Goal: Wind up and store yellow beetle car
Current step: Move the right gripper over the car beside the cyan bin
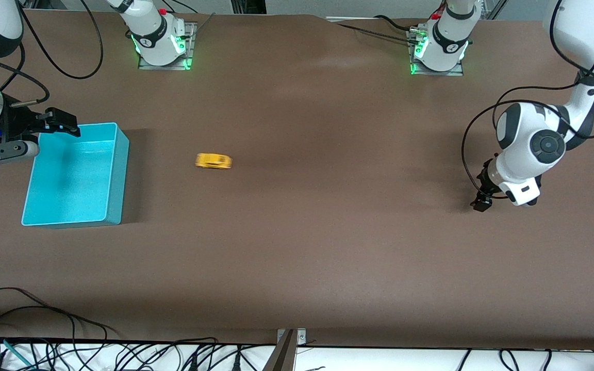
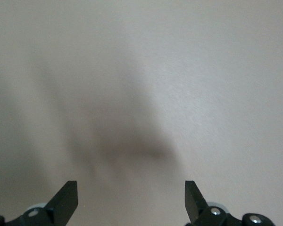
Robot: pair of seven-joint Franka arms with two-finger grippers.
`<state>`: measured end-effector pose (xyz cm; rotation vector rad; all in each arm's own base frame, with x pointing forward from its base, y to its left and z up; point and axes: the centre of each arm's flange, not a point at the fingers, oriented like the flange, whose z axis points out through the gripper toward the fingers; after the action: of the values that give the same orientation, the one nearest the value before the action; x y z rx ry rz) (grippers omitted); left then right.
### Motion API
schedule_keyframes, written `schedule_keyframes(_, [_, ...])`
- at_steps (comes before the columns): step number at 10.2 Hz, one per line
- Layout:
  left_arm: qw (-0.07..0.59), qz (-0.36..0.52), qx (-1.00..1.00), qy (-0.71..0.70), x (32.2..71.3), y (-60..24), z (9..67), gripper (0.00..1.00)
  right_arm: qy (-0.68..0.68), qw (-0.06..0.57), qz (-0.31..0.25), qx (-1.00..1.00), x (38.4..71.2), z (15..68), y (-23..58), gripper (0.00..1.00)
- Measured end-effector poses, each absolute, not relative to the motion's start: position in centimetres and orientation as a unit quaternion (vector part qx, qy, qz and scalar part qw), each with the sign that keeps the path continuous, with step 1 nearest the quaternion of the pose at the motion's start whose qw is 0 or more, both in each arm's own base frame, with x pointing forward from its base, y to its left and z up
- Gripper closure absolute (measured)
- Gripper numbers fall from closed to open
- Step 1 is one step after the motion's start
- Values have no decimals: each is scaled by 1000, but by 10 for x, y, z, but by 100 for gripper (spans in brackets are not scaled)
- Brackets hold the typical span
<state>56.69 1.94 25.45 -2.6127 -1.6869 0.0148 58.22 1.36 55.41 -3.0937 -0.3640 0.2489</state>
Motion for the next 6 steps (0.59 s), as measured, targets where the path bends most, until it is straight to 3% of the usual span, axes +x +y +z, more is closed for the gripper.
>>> schedule_keyframes(6, [-8,71,-962,-264,570,45,361,0,-126,21,79,-989,583,552,29,0])
